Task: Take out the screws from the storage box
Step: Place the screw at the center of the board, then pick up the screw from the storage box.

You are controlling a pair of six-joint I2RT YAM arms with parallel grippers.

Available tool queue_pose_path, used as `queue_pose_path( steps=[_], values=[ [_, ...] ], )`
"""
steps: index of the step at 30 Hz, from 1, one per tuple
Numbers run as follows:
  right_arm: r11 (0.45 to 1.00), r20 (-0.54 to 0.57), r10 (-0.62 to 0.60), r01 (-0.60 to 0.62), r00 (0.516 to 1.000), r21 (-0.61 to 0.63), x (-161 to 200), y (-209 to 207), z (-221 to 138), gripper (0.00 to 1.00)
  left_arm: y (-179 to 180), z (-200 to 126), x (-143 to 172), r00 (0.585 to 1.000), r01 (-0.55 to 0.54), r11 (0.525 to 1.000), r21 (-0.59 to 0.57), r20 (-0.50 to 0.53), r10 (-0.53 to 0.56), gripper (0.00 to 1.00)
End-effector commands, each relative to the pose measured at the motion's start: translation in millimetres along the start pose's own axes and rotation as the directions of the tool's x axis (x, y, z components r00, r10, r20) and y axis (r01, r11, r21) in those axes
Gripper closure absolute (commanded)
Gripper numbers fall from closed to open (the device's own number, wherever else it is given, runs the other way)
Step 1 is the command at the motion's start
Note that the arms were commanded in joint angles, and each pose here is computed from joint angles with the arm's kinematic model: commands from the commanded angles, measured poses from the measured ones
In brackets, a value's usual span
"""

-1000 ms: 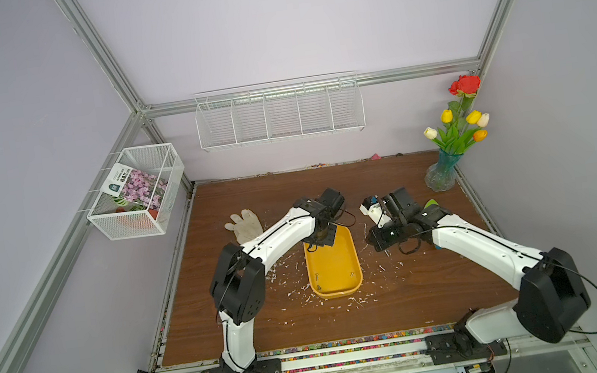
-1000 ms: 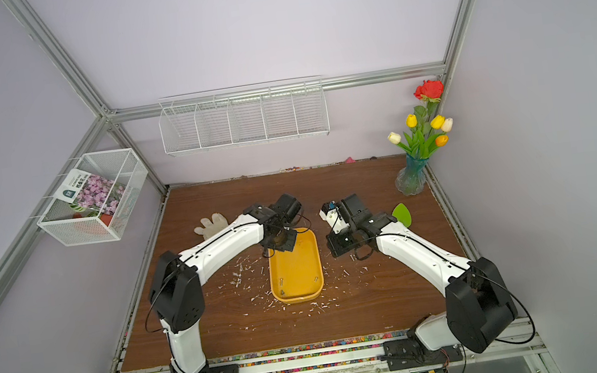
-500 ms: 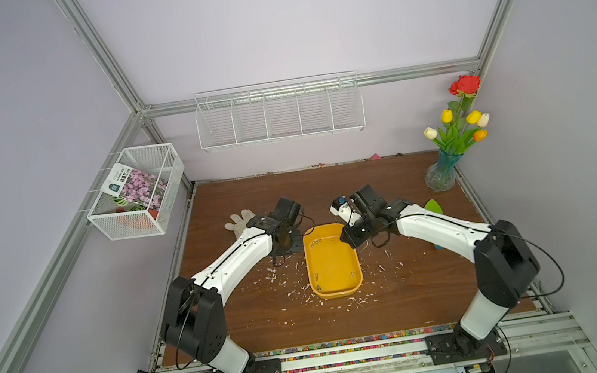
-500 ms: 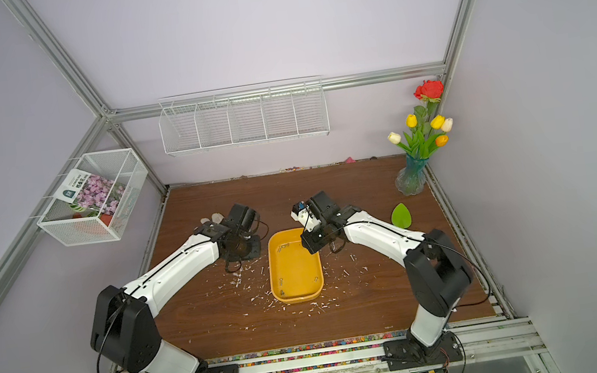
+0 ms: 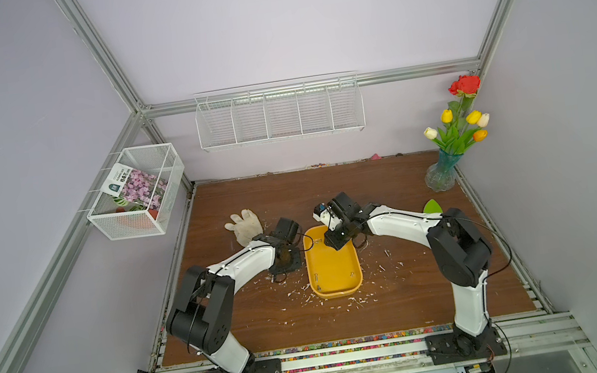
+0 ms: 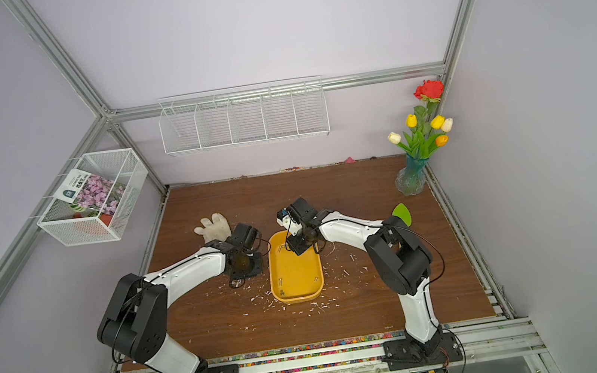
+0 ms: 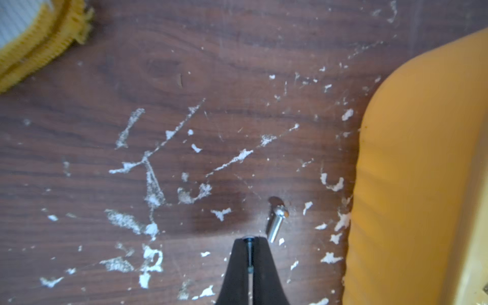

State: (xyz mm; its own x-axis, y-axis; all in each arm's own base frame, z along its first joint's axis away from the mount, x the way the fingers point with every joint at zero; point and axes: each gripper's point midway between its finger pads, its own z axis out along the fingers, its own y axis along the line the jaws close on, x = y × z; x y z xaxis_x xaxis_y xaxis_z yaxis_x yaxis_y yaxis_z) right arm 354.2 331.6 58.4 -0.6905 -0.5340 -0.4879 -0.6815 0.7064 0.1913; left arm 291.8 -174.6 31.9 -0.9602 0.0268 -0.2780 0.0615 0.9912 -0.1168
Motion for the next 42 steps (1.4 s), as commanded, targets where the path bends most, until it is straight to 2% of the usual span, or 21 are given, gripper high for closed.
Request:
queue_pose_path(
  steps=[1,7,12,15,26,42],
  values=[
    [0.999,-0.002,-0.03,0.03,1.0,0.034,-8,-2,15,0.69,-6,11,-3,1.0,0.019,0.999,0.032,0.006,-0.02,1.0],
    [0.996,-0.036,-0.066,0.068,0.997,0.054,-7,-2,34,0.68,-6,14,-1,1.0,0.006,0.999,0.034,-0.004,-0.006,0.94],
    [0.991,-0.044,-0.078,0.082,0.996,0.103,-6,-10,35,0.67,-5,13,0,1.0,-0.003,0.999,0.032,-0.003,0.003,0.86],
    [0.988,-0.044,-0.079,0.084,0.996,0.129,-6,-14,37,0.67,-5,14,0,1.0,-0.003,1.0,0.03,-0.003,0.003,0.85],
    [0.988,-0.056,-0.083,0.089,0.995,0.123,-6,-15,47,0.68,-5,12,-1,1.0,-0.014,0.999,0.029,0.001,0.014,0.74],
    [0.991,-0.09,-0.089,0.097,0.992,0.094,2,-8,59,0.74,-3,16,3,1.0,-0.015,1.0,0.022,-0.013,0.016,0.74]
  ],
)
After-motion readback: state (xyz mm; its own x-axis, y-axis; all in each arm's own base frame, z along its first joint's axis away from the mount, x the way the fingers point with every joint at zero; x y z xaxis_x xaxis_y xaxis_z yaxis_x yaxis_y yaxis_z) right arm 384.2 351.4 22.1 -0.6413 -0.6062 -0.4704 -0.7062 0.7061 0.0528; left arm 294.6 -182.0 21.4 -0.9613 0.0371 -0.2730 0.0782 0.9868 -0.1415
